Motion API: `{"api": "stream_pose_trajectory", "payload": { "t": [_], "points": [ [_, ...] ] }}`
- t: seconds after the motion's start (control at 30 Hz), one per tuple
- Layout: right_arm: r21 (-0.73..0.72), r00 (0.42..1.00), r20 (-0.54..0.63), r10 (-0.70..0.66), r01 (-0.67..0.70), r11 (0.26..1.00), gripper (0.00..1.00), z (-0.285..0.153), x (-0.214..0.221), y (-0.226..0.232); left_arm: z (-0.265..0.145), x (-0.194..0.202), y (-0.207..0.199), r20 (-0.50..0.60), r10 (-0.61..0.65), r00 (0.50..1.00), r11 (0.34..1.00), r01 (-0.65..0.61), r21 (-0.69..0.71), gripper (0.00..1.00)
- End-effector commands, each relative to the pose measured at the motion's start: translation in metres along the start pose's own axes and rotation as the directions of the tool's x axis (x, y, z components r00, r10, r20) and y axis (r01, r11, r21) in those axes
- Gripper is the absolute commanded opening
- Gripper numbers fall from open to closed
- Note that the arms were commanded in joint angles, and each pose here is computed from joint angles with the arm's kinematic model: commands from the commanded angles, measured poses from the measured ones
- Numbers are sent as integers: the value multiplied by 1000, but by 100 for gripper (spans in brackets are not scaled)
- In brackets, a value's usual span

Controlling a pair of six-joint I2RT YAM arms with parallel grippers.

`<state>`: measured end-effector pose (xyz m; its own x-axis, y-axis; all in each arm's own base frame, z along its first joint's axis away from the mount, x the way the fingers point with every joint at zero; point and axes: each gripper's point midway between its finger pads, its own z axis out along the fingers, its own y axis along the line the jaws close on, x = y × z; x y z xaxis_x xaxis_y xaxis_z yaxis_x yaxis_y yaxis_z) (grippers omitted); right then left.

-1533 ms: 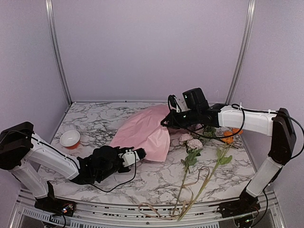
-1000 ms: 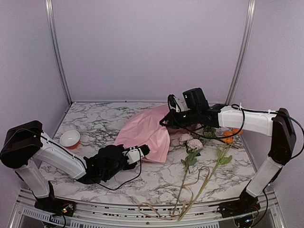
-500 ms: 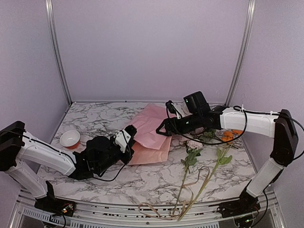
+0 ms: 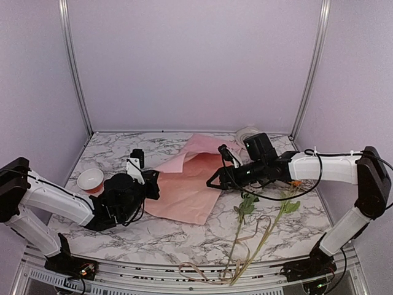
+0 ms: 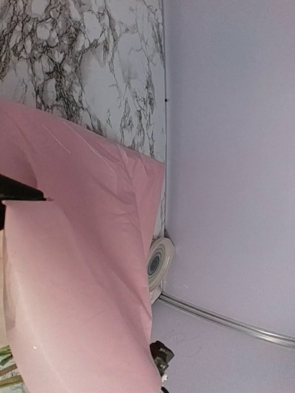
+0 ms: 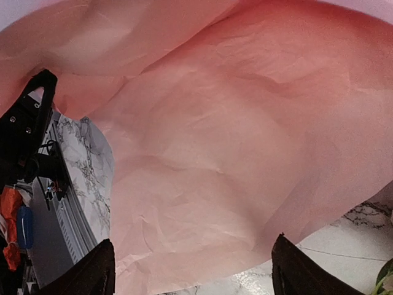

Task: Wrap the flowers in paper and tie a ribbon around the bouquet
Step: Unfold the folded wrapping paper at the center of the board.

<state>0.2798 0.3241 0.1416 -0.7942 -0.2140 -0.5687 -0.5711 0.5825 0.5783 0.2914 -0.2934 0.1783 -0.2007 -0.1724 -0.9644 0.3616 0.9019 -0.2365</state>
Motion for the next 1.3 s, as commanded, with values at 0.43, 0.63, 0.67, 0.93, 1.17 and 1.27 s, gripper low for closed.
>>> {"api": "stream_pose_trajectory", "payload": {
  "t": [0.43,0.63,0.67,0.93,1.17,1.27],
  "points": [
    [538,996,54,-77,36,842,81,5,-56,-99,-79,38,187,346,-658,668,538,740,-405,0],
    [585,993,16,-113,82,807,80,33,-72,-120,-83,56,197,347,-706,618,462,773,-435,0],
    [596,992,3,-122,97,797,80,42,-71,-129,-80,59,195,329,-709,623,467,765,-442,0],
    [778,982,-171,-82,185,601,76,63,-41,-204,-57,57,180,168,-642,748,608,630,-484,0],
    [812,982,-189,20,145,565,75,37,7,-218,-25,51,162,14,-556,831,732,498,-465,0],
    [792,978,-198,59,124,597,74,31,31,-214,-15,50,160,-29,-512,858,768,443,-463,0]
  ]
}}
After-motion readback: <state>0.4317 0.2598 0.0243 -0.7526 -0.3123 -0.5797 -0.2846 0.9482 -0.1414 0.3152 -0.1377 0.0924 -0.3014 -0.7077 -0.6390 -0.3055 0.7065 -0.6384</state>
